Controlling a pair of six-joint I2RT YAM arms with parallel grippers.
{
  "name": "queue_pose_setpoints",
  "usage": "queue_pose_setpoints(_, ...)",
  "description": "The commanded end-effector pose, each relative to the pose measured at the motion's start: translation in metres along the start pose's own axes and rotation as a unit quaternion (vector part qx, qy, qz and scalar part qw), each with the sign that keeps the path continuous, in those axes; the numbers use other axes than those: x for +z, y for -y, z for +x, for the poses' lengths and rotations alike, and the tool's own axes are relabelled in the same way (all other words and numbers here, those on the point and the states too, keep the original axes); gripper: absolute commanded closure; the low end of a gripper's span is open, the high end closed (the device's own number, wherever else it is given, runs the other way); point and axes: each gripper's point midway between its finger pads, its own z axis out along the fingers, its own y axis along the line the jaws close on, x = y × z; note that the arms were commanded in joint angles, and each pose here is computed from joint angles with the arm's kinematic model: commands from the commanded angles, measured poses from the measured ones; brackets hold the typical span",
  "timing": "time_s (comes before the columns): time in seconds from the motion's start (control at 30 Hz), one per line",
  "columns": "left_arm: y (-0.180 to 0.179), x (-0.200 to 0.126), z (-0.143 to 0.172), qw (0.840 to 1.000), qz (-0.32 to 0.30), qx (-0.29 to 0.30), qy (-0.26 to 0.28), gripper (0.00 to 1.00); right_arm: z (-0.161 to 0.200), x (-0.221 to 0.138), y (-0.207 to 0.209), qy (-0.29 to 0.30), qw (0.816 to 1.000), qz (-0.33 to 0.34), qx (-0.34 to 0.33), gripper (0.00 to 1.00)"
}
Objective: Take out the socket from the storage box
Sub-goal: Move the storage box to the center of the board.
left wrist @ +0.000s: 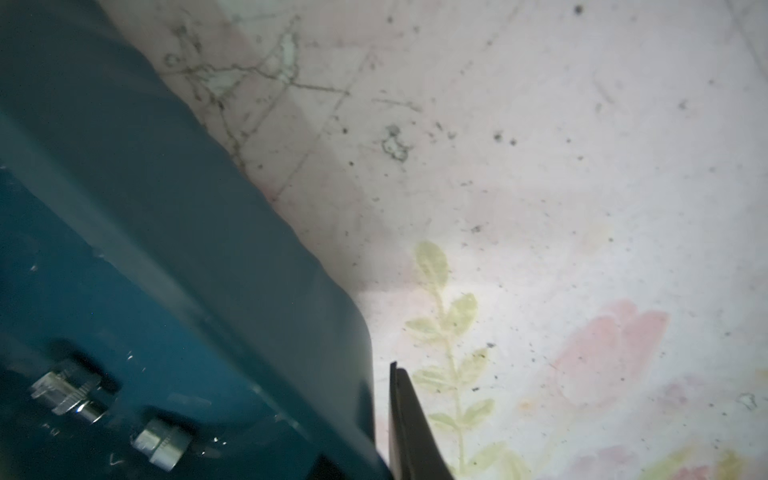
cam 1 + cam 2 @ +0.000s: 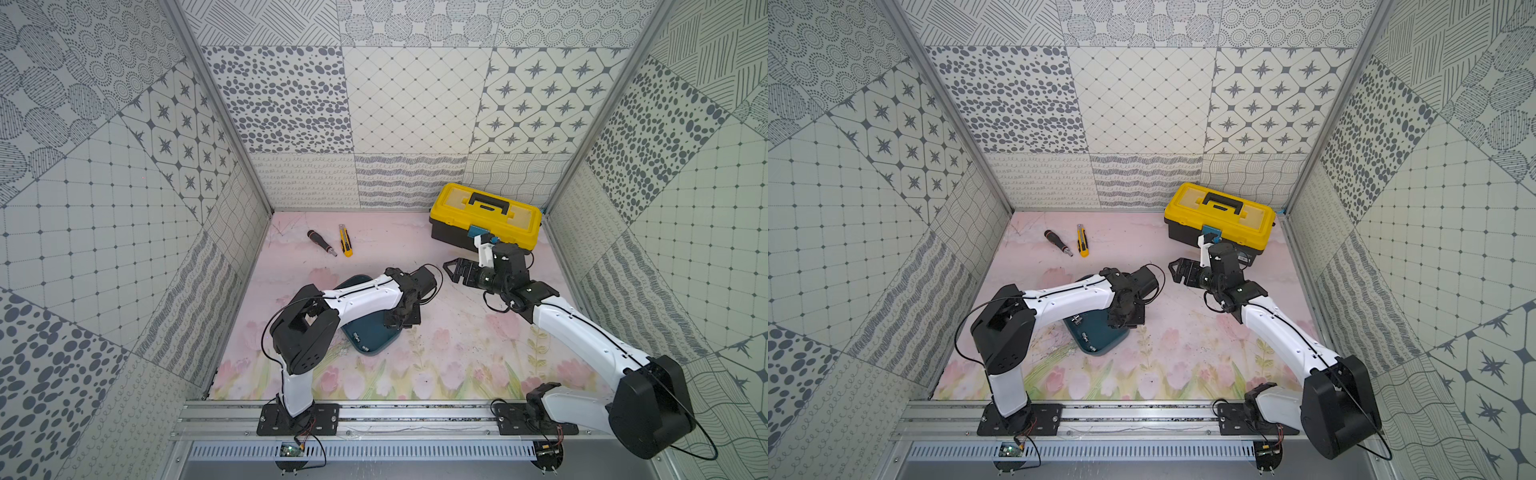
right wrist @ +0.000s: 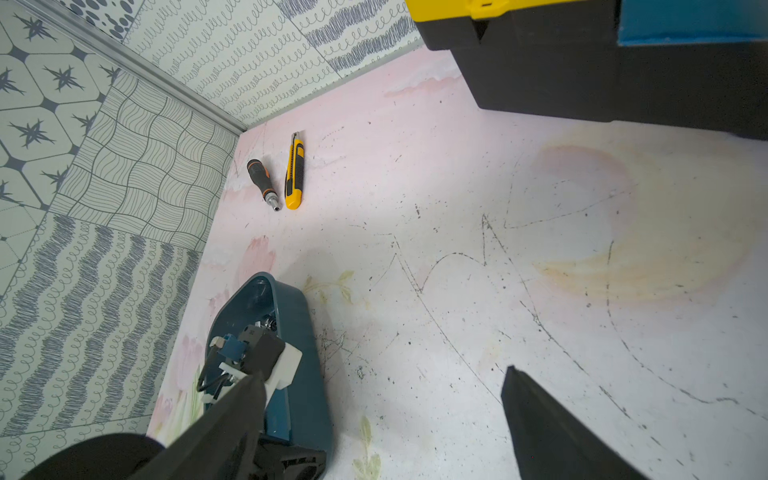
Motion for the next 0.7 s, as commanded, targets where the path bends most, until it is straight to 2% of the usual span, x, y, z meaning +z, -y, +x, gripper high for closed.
queue_pose_setpoints(0.0, 0.024, -0.011, 0.033, 0.996, 0.022, 0.043, -0.076, 1.0, -0.006, -0.007, -0.005, 0.014, 1.0, -0.014, 0.001, 0.06)
queue_pose_setpoints(0.33, 0.047, -0.035, 0.054, 0.986, 0.011, 0.108, -0.123, 1.0, -0.007, -0.008, 0.002, 0.013, 1.0, -0.011, 0.009, 0.06)
queue_pose_setpoints(0.43, 0.048, -0.04, 0.056, 0.983, -0.01, 0.131, -0.129, 1.0, -0.007, -0.008, 0.003, 0.012, 1.0, -0.01, 0.011, 0.06)
queue_pose_setpoints(0.67, 0.052, -0.039, 0.056, 0.979, -0.017, 0.163, -0.124, 1.0, -0.007, -0.006, 0.007, 0.009, 1.0, -0.007, 0.018, 0.06)
